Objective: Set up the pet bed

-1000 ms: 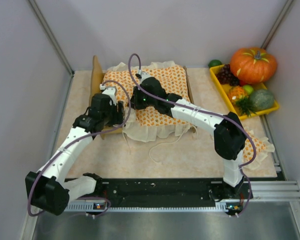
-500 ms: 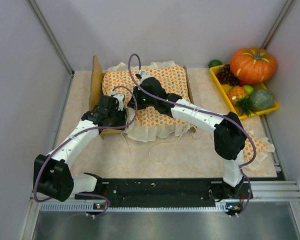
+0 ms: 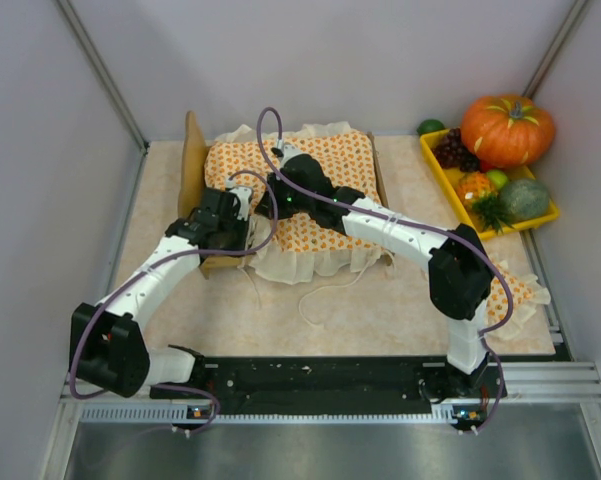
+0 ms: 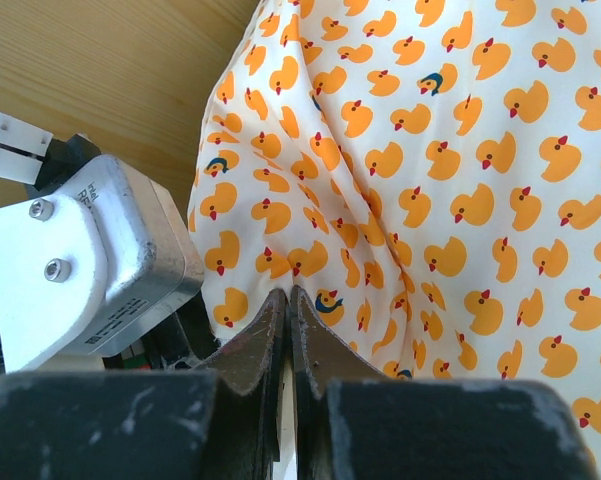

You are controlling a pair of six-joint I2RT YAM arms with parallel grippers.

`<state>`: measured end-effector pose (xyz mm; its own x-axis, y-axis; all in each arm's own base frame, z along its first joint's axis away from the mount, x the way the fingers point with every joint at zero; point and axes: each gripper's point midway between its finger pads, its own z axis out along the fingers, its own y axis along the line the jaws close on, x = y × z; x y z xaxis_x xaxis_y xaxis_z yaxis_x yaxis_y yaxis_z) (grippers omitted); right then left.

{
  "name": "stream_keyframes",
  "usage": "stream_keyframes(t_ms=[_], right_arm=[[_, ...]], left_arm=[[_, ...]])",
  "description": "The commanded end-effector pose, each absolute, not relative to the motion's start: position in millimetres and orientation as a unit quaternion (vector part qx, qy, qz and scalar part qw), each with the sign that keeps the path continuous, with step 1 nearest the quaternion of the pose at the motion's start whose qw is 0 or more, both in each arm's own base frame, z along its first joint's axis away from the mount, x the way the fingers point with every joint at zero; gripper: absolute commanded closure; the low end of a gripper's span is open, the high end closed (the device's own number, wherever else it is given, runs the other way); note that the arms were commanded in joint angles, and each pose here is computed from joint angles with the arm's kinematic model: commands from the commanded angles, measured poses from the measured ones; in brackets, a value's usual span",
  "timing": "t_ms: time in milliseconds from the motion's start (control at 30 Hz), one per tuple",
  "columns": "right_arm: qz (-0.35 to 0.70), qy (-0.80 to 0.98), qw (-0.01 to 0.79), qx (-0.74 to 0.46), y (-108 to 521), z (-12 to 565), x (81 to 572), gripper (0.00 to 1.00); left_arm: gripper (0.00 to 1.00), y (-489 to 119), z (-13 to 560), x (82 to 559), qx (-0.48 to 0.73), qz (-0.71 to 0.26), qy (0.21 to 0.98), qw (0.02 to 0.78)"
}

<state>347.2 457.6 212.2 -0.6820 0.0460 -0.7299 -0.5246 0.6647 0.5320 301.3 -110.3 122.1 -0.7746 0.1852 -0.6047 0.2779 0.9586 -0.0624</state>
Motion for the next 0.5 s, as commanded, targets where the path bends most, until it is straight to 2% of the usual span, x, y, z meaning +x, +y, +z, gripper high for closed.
stream_keyframes(t_ms=[0,167,300,467], right_arm=[[0.401,0.816,0.390,-0.147,462.3,236.7,348.1,1.00],[0.400,0.815,0.391,-0.147,461.8,237.4,348.9,1.00],[0.401,0.815,0.391,-0.148,462.8,236.9,348.2,1.00],[0.401,0.816,0.390,-0.148,462.4,236.7,347.8,1.00]], left_arm=[[0.81,-110.5,134.2,312.8,0.129,-0.069,0.933,0.330],[0.89,-109.8,133.5,311.7,0.129,-0.068,0.934,0.327],[1.00,-109.9,133.6,312.0,0.129,-0.068,0.933,0.328],[1.00,-110.6,136.4,315.5,0.127,-0.069,0.930,0.337]])
